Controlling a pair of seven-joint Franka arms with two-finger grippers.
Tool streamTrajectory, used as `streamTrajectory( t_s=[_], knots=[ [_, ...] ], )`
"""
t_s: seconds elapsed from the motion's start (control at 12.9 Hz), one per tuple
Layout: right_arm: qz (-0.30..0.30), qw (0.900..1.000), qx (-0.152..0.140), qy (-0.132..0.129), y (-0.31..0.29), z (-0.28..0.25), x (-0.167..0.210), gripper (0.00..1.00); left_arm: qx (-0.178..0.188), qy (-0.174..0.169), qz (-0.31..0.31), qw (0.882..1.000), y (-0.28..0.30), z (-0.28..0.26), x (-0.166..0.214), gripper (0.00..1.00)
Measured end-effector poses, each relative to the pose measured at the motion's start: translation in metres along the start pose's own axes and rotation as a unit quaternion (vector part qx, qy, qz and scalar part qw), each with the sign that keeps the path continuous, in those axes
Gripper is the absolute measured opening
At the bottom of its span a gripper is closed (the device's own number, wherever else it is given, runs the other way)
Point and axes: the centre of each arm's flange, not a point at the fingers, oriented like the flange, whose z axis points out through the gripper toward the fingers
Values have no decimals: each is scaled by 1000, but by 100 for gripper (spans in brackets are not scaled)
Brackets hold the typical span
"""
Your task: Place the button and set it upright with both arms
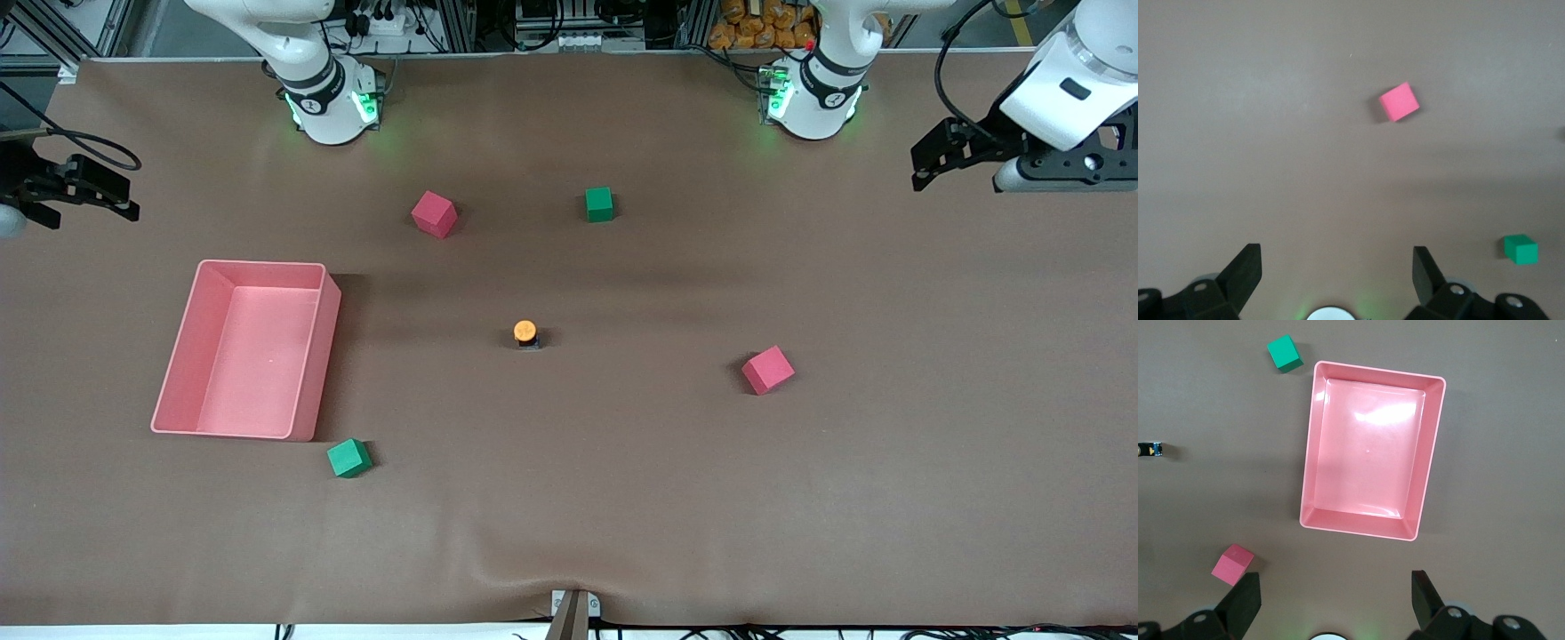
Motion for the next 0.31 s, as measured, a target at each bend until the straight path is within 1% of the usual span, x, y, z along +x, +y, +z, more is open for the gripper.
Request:
streamTrajectory(
  t_s=[0.15,0.31],
  knots=[
    [0,1000,0,0,0,0,0,100,-3,-8,-3,1000,-19,-2,-5,100],
    [0,1000,0,0,0,0,0,100,-4,-5,-2,1000,-23,-5,-7,100]
  ],
)
